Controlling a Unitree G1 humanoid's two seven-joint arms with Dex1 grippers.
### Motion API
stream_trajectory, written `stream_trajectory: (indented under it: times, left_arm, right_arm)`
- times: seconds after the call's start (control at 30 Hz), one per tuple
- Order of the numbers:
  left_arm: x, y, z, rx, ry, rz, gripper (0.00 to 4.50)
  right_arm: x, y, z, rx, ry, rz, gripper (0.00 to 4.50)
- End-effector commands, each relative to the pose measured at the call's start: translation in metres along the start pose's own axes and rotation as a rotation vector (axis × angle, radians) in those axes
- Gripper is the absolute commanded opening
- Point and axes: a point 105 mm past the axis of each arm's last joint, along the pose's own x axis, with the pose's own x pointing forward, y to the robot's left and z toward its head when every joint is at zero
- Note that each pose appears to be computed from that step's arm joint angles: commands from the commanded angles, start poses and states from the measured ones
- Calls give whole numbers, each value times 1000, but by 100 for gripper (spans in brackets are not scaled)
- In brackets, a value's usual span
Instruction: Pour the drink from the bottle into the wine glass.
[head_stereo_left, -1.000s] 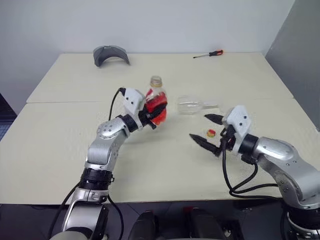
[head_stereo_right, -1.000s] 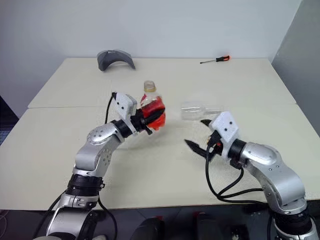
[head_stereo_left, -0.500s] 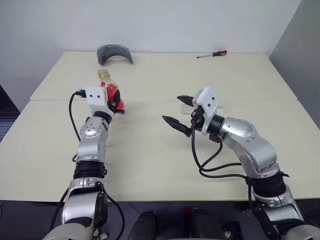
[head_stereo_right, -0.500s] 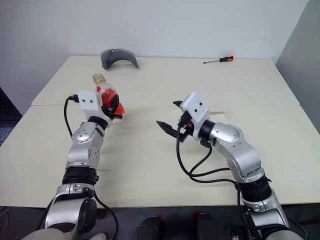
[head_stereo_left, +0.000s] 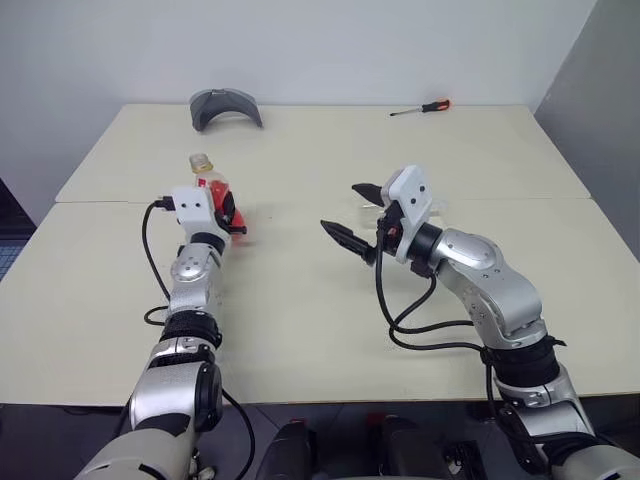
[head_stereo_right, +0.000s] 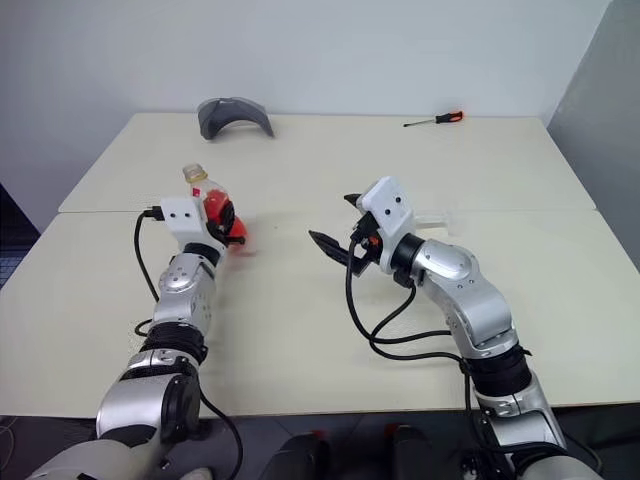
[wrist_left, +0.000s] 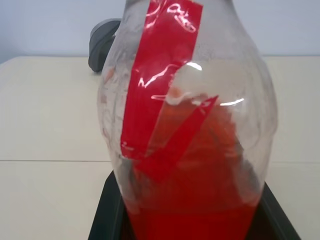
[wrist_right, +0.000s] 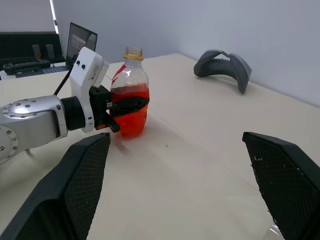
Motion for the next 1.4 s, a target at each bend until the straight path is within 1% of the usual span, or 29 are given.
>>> stream_trajectory:
  times: [0.03, 0.07, 0.1, 0.13, 0.3, 0.33, 0.37, 0.6, 0.9, 1.1, 1.23, 1.33, 1.4]
  left_arm:
    - [3, -1, 14, 2, -62, -11, 147]
    - [1, -2, 11, 0, -57, -13, 184]
    - [1, -2, 10, -2, -55, -14, 210]
    - [0, -3, 9, -10, -53, -15, 251]
    - [-3, -5, 4, -33, -48, -17, 407]
    - [-5, -6, 3, -34, -49, -16, 435]
    - [-6, -6, 3, -37, -51, -16, 443]
    - [-23, -13, 6, -46, -64, -42, 443]
    - [-58, 1, 17, -51, -33, -8, 443]
    - [-71, 4, 20, -42, -9, 3, 443]
    - [-85, -6, 19, -48, 25, -43, 443]
    - [-108, -36, 11, -69, 94, -193, 443]
    - [-119, -49, 10, -85, 121, -264, 443]
  right_arm:
    - [-1, -4, 21, -42, -64, -24, 450]
    - [-1, -4, 21, -40, -66, -30, 450]
    - [-1, -5, 22, -37, -67, -34, 450]
    - [-2, -5, 22, -35, -68, -38, 450]
    - [-3, -7, 22, -40, -68, -53, 450]
    - [-4, -8, 22, -41, -68, -56, 450]
    - [-5, -8, 22, -41, -68, -58, 450]
    - [-7, -10, 21, -46, -67, -63, 450]
    - [-16, -16, 19, -45, -62, -91, 450]
    - [-21, -15, 16, -37, -58, -102, 450]
    - [-25, -16, 14, -42, -46, -111, 450]
    - [-33, -22, 11, -57, -31, -145, 450]
    - [-38, -25, 9, -64, -22, -161, 450]
